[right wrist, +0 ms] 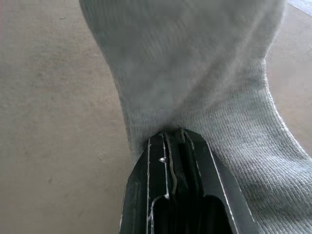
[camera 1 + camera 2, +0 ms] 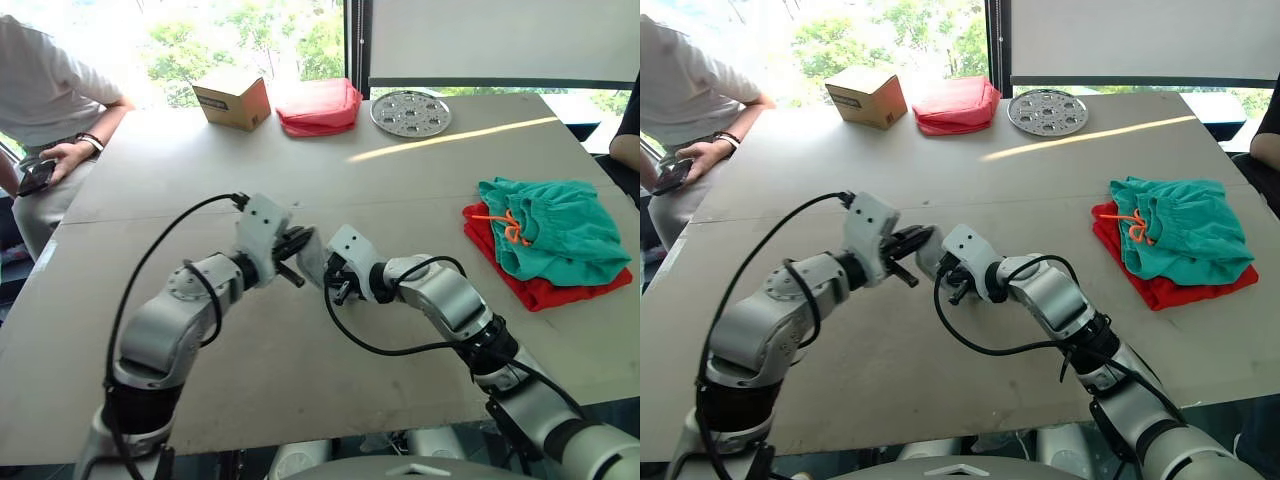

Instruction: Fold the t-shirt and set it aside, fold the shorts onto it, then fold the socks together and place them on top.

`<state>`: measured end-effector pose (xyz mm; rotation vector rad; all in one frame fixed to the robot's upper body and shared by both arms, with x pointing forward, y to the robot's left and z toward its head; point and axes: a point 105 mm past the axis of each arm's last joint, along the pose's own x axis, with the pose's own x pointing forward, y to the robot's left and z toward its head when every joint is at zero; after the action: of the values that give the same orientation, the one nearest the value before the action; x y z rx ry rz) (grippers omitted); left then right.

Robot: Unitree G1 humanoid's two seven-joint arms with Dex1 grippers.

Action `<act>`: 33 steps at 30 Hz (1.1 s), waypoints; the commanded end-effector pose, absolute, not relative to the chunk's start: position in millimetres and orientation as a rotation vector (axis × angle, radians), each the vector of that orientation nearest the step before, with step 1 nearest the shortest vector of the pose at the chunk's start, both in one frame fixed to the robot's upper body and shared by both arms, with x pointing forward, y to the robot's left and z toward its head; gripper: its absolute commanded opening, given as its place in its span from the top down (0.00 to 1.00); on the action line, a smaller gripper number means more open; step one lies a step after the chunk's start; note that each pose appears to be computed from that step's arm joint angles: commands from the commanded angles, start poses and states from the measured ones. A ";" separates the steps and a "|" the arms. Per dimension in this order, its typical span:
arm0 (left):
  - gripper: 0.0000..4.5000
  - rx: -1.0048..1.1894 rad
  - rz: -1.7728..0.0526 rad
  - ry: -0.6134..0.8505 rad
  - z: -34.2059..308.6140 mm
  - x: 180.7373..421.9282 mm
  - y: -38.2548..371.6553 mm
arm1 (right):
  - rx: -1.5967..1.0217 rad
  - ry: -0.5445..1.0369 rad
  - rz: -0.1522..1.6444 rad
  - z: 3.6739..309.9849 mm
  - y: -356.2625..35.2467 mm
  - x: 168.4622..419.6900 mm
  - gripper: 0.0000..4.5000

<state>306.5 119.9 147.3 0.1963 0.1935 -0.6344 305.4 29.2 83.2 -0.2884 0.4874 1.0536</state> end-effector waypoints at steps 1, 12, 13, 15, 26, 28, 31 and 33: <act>0.99 0.119 -0.699 0.167 153.0 300.5 98.2 | -0.245 0.506 1.047 80.2 19.8 299.2 1.00; 0.99 -0.107 -0.835 0.291 107.5 304.9 83.1 | -0.393 0.214 1.011 106.1 -20.1 295.1 1.00; 0.99 -0.102 -0.841 0.289 106.5 305.1 83.8 | -0.415 0.191 1.005 107.7 -21.4 296.2 1.00; 0.99 -0.149 -0.872 0.284 104.7 306.8 81.2 | -0.527 0.158 1.062 108.5 -33.3 284.5 1.00; 0.99 -0.314 -0.995 0.310 120.9 311.3 39.3 | -0.442 0.170 1.038 136.7 -78.0 250.8 1.00; 0.99 -0.271 -0.954 0.354 109.2 319.2 34.3 | -0.426 0.192 1.032 136.8 -82.1 245.3 1.00; 0.83 -0.251 -0.940 0.379 95.2 326.6 22.2 | -0.390 0.219 1.026 138.0 -85.3 238.8 1.00; 0.68 -0.353 -0.918 0.404 88.7 331.0 15.4 | -0.352 0.236 0.998 141.0 -88.3 239.1 0.87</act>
<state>326.8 16.8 90.3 -0.3317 0.4046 -0.9407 240.8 -88.1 127.7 -0.3562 0.2771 1.0116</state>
